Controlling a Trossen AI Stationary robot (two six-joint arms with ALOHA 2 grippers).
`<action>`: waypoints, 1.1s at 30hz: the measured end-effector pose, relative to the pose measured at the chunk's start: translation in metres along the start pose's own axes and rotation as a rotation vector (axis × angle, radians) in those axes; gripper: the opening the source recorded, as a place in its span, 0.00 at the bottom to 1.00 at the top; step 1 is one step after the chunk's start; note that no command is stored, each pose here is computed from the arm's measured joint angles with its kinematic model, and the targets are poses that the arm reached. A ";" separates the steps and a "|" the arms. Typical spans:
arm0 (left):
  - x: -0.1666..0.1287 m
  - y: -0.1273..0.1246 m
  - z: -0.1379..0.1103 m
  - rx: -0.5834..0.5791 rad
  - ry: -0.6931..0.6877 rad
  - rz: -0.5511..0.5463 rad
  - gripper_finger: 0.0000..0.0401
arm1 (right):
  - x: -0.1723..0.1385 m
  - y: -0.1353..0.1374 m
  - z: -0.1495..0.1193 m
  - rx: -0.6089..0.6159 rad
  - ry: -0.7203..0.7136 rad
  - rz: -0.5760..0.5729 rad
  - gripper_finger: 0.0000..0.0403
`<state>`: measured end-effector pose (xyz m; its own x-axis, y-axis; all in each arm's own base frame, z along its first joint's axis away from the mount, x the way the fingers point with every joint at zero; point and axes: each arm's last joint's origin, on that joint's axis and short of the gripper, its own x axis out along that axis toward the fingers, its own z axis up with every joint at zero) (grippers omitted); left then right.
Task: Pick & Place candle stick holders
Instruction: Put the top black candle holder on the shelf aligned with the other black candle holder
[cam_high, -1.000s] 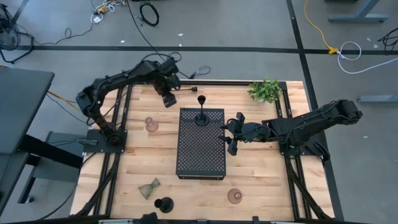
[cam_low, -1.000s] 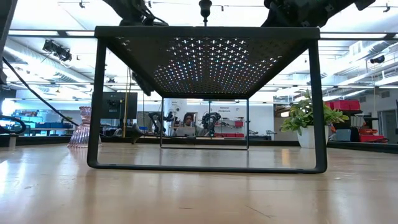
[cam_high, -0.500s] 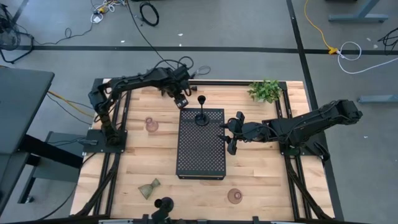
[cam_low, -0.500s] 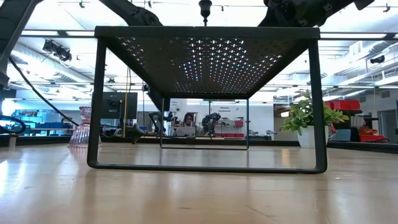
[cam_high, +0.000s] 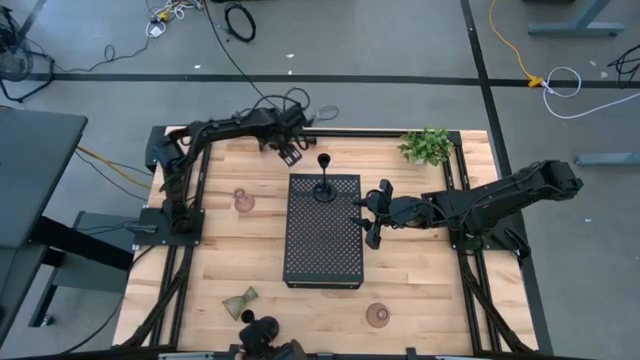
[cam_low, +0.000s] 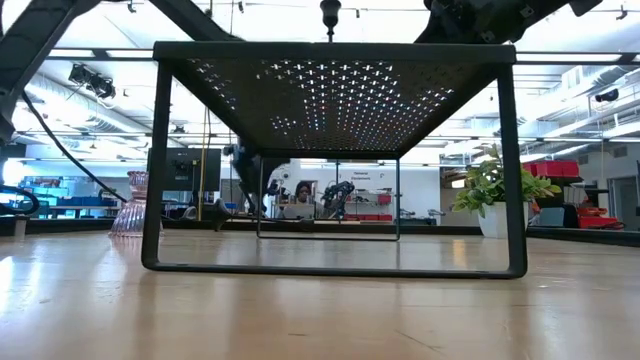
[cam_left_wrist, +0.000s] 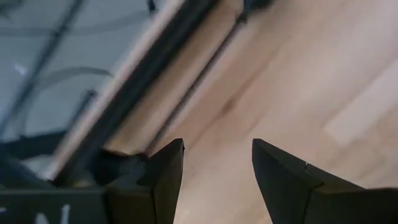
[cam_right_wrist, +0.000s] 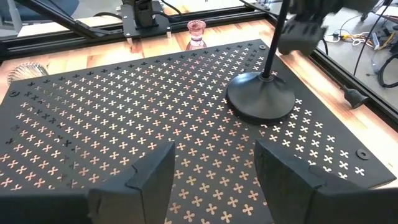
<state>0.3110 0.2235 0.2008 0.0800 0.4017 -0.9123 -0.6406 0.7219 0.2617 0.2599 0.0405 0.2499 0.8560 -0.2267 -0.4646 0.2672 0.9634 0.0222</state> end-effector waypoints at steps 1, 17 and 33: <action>-0.001 0.001 -0.001 0.018 0.006 0.016 0.49 | 0.000 0.000 0.000 0.000 -0.001 0.000 0.55; 0.007 0.010 0.001 0.058 0.005 0.094 0.49 | 0.000 0.000 0.002 0.012 -0.019 0.005 0.55; 0.066 -0.004 -0.010 0.189 0.183 0.087 0.49 | 0.000 0.001 0.002 0.013 -0.022 0.006 0.55</action>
<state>0.3111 0.2412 0.1364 -0.1195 0.3708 -0.9210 -0.4841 0.7881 0.3801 0.2610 0.0407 0.2520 0.8671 -0.2246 -0.4446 0.2679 0.9628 0.0361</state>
